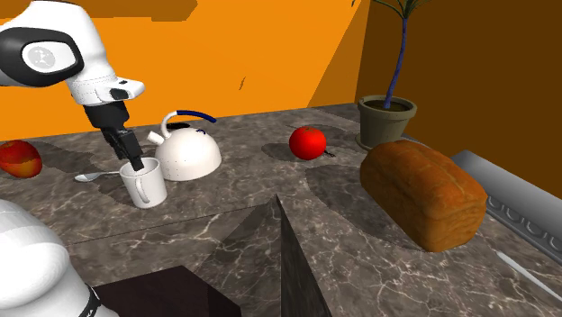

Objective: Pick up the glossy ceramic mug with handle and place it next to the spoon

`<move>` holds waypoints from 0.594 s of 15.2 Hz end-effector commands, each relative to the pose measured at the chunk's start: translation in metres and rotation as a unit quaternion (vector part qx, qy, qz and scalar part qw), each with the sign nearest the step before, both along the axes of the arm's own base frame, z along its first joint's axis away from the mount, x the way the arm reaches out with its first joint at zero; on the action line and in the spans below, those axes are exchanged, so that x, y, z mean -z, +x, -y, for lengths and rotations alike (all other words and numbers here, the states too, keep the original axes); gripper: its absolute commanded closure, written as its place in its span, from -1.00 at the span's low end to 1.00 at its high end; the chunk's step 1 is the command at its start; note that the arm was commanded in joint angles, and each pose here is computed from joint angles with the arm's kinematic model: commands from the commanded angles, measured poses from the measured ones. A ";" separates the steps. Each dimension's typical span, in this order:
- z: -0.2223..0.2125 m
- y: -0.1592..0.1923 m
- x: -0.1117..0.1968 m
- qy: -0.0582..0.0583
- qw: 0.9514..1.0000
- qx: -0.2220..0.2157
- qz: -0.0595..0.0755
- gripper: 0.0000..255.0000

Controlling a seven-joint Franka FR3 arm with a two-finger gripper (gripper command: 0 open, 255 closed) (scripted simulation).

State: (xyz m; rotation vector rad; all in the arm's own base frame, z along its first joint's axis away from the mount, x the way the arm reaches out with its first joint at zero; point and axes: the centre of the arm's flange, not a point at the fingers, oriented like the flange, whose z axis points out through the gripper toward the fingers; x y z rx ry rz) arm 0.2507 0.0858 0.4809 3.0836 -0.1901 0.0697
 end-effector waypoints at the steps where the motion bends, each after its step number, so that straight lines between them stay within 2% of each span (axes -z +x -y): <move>1: -0.002 -0.001 -0.025 0.000 1.000 0.000 0.000 -1.00; 2: -0.003 -0.001 -0.035 0.000 1.000 0.000 0.000 -1.00; 9: -0.003 -0.001 -0.035 0.000 1.000 0.000 0.000 -1.00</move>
